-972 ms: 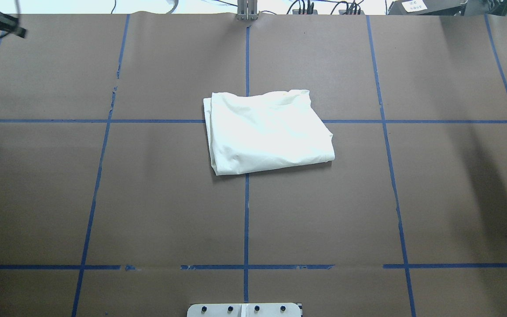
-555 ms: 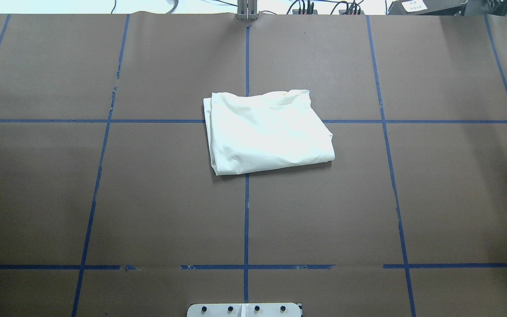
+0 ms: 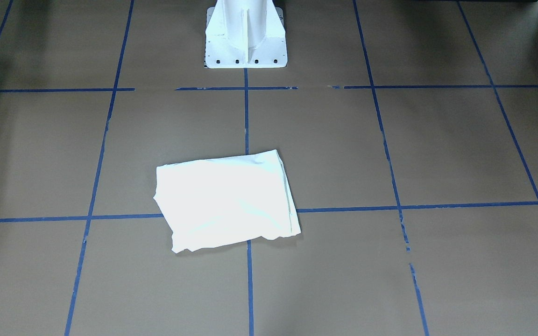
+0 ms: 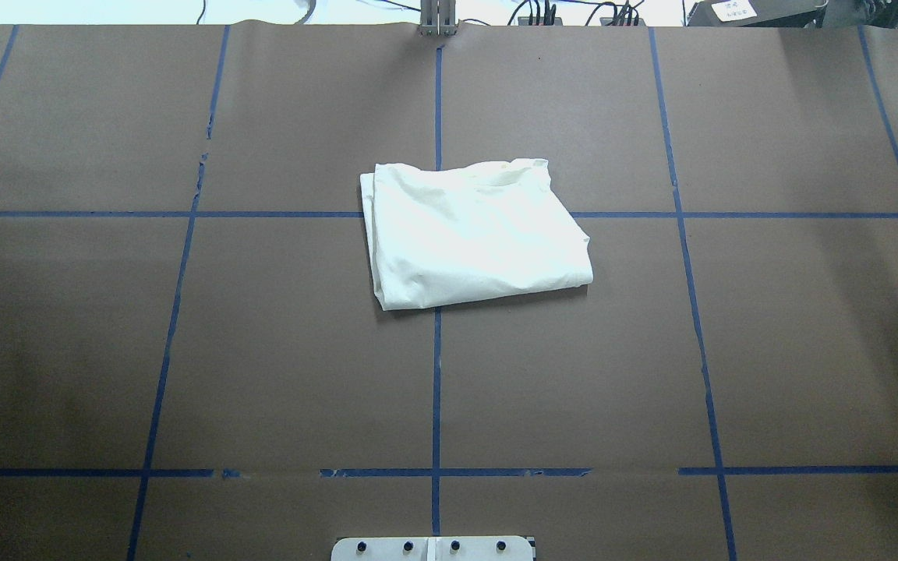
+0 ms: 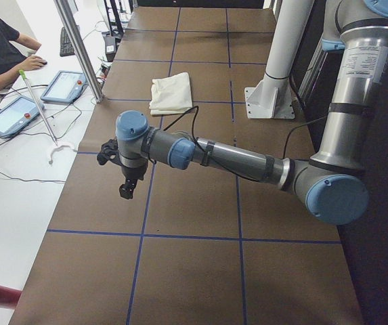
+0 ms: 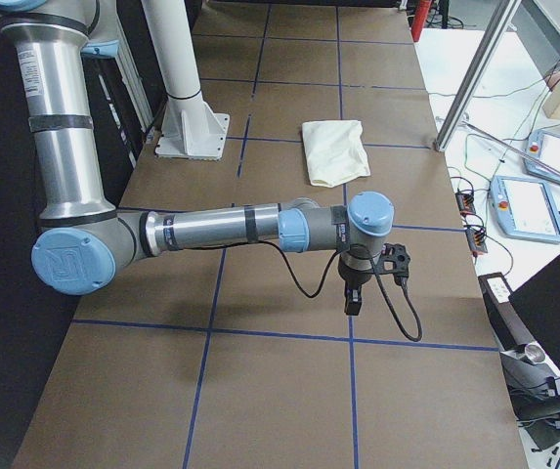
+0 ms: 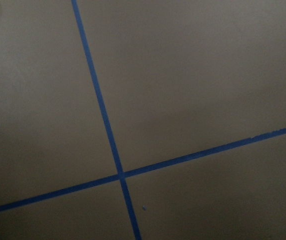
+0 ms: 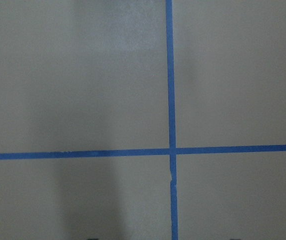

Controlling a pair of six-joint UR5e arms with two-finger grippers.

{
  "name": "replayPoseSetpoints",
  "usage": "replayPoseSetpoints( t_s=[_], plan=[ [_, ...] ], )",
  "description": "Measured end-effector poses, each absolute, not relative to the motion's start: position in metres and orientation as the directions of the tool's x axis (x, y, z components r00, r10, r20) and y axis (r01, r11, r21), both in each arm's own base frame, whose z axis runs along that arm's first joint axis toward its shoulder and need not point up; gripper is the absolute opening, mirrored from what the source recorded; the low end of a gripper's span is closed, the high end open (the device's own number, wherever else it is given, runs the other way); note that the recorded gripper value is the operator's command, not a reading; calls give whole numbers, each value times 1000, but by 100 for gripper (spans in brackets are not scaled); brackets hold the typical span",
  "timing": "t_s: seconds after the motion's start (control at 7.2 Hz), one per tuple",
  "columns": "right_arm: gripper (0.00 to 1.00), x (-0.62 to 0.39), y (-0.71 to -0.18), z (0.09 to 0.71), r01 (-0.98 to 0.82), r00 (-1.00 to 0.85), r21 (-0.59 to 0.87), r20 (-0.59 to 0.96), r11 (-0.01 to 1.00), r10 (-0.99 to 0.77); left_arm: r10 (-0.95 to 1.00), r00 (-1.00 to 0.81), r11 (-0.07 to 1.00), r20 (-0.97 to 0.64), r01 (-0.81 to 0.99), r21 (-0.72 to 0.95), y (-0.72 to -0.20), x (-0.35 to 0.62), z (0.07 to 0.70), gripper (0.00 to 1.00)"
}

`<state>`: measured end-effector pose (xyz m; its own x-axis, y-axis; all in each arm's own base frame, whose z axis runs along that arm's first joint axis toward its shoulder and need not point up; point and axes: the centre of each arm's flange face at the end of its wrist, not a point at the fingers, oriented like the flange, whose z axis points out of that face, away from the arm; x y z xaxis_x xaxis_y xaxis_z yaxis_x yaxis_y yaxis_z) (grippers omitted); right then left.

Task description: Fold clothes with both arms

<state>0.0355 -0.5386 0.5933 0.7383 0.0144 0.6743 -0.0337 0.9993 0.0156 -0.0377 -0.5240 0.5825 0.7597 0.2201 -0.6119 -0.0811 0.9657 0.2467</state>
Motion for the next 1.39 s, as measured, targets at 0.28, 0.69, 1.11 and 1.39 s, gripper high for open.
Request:
replayPoseSetpoints(
  t_s=[0.28, 0.69, 1.11, 1.39],
  plan=[
    [100, 35, -528, 593, -20, 738, 25, 675, 999, -2, 190, 773, 976, -605, -80, 204, -505, -40, 601, 100],
    [100, 30, -523, 598, -7, 747, 16, 665, 1000, -5, 186, 710, 979, -679, -75, 191, -498, -34, 600, 100],
    [100, 21, -521, 602, 14, 761, 13, 648, 1000, -19, 196, 705, 977, -682, -77, 201, -498, -33, 595, 100],
    [100, 20, -520, 603, 18, 763, 12, 646, 1000, -21, 193, 706, 977, -681, -78, 196, -494, -34, 597, 100]
  ],
)
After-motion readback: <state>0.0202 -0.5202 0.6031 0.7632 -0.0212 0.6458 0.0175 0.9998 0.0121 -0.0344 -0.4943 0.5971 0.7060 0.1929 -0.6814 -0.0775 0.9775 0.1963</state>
